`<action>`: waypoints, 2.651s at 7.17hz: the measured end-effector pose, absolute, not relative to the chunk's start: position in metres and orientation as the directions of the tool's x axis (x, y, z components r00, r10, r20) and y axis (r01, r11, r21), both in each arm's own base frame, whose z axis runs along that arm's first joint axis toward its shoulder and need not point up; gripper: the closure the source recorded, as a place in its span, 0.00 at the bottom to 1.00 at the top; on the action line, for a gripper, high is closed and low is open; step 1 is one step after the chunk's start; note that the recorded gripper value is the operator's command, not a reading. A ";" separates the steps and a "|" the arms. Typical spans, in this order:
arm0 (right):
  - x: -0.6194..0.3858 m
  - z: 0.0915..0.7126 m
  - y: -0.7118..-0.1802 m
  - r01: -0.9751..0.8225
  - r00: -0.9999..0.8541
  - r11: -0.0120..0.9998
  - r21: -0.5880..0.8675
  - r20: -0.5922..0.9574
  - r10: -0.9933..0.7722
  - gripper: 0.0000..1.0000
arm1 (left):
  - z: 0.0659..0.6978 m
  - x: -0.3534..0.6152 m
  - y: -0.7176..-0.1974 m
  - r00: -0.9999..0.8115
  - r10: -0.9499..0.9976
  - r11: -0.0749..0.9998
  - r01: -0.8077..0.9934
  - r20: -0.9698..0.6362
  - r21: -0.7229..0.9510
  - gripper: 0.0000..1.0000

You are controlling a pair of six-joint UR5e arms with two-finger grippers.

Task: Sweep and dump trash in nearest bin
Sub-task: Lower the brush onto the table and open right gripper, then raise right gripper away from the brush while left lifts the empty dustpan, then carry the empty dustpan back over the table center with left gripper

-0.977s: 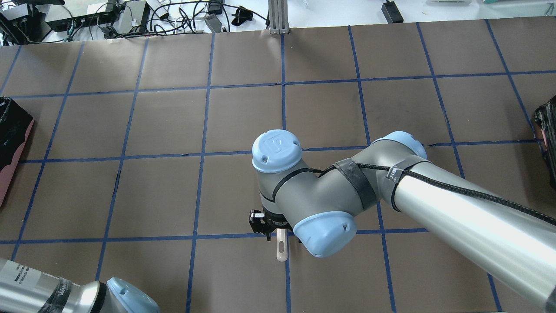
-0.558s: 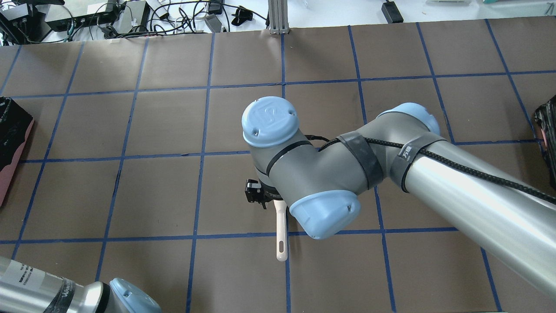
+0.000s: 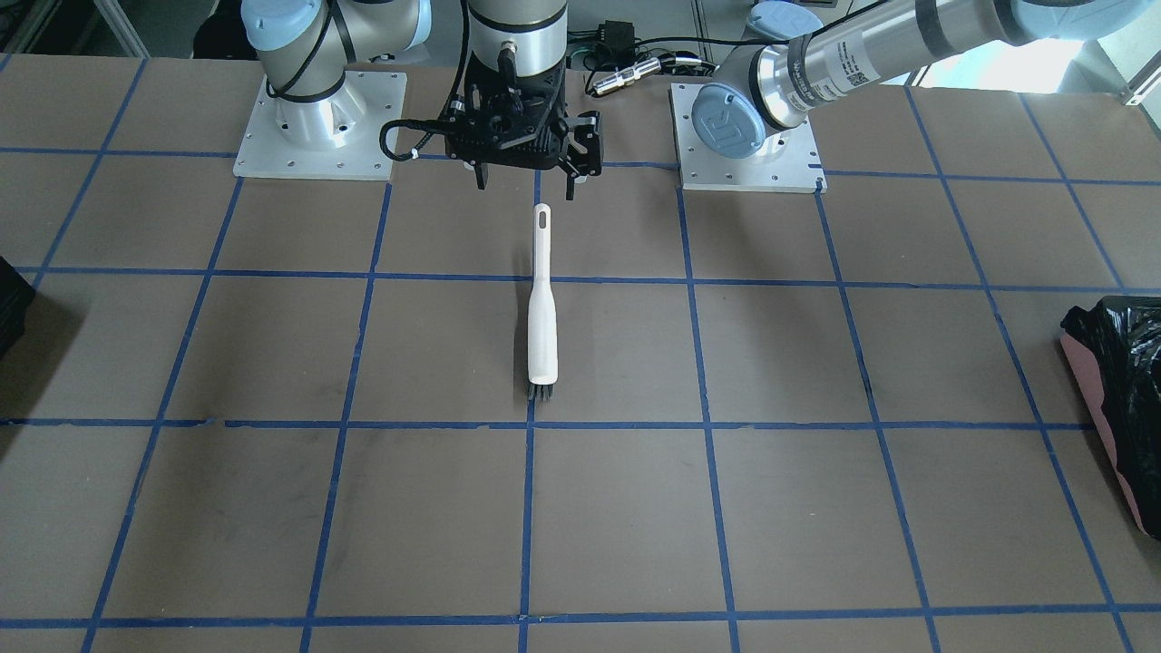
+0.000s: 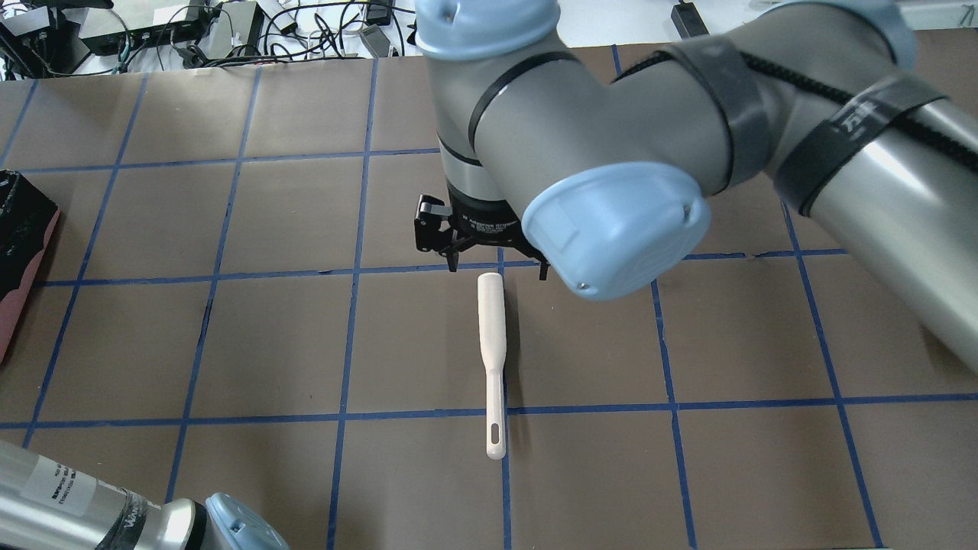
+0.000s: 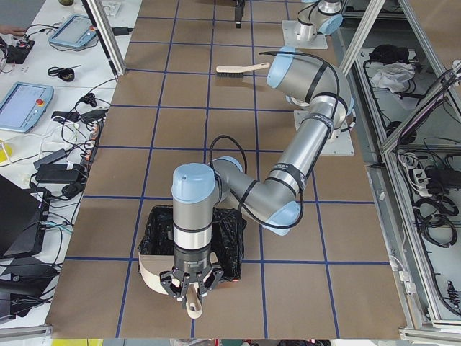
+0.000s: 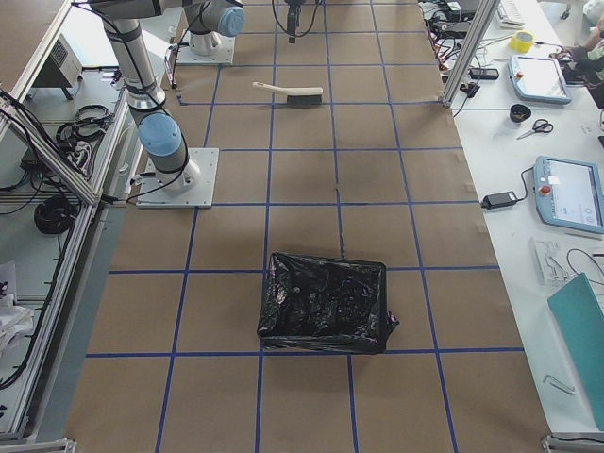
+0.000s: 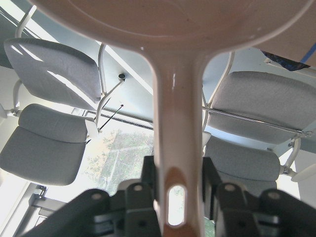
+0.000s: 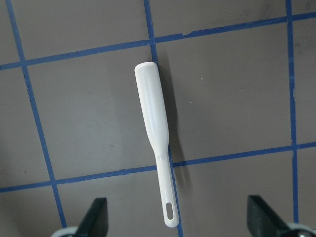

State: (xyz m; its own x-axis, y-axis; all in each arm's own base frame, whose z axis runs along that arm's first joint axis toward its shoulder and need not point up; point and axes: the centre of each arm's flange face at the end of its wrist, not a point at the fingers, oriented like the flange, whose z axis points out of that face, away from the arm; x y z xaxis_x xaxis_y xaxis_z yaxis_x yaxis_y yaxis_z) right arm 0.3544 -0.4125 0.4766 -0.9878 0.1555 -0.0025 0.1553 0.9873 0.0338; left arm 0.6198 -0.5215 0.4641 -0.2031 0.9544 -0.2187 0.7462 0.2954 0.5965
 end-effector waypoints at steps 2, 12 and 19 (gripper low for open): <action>0.289 0.511 -0.432 0.126 -0.992 0.991 0.045 0.009 0.126 0.00 | 0.471 0.610 -0.522 -0.196 0.956 0.291 0.738 -0.220 0.609 1.00; 0.126 0.554 -0.486 0.158 -0.987 0.981 -0.114 -0.040 0.154 0.00 | 0.502 0.400 -0.610 -0.315 0.917 0.382 0.870 -0.246 0.311 1.00; 0.127 0.559 -0.481 0.150 -0.988 0.981 -0.123 -0.044 0.146 0.00 | 0.455 0.160 -0.667 -0.756 0.648 0.759 0.651 -0.086 0.003 1.00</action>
